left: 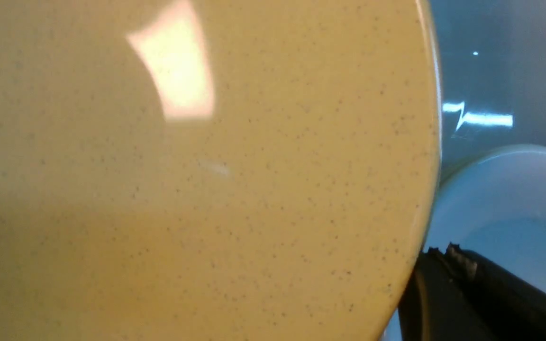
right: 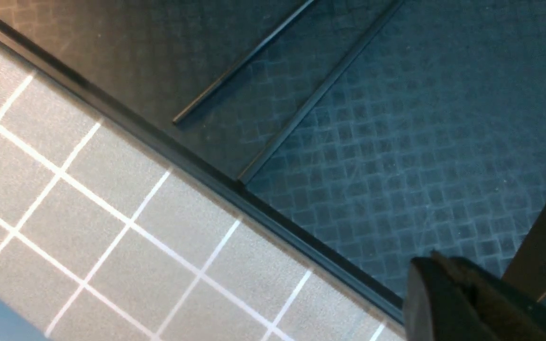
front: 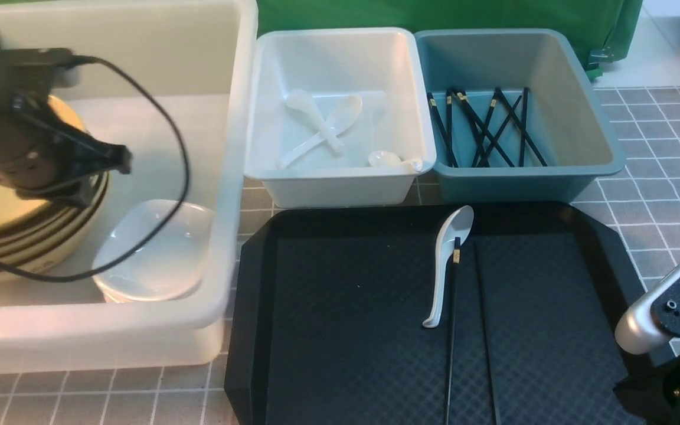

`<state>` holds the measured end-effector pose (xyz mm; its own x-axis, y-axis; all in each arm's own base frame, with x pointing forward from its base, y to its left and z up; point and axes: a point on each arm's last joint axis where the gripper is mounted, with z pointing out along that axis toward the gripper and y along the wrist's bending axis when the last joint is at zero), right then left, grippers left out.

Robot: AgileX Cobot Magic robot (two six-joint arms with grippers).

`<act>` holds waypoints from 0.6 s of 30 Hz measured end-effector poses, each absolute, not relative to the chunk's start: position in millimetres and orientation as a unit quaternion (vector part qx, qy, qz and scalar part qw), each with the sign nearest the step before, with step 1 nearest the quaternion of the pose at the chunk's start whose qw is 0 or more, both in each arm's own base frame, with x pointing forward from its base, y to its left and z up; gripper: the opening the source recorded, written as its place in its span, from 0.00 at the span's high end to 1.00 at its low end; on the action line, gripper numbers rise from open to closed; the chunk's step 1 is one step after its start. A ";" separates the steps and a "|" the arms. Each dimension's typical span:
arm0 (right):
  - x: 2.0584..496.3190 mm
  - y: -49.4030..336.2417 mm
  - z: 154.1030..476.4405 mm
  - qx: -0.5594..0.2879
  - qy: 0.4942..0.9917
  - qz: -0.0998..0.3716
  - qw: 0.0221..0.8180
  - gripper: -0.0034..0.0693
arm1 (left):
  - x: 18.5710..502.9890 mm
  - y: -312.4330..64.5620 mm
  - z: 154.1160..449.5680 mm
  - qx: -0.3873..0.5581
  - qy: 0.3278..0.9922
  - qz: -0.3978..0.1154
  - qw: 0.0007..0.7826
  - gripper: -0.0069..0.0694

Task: On grey table put chopsticks spoon bowls plates into blue grey white boxes.
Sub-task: 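Reach down and grasp the white spoon resting in the bowl with the right gripper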

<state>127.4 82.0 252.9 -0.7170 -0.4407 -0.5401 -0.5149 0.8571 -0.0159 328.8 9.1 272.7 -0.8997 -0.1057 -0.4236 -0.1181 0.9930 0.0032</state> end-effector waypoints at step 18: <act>146.9 96.3 246.3 -0.174 0.937 0.105 0.283 0.82 | 210.5 -47.1 381.5 0.094 0.915 -0.098 0.380 0.92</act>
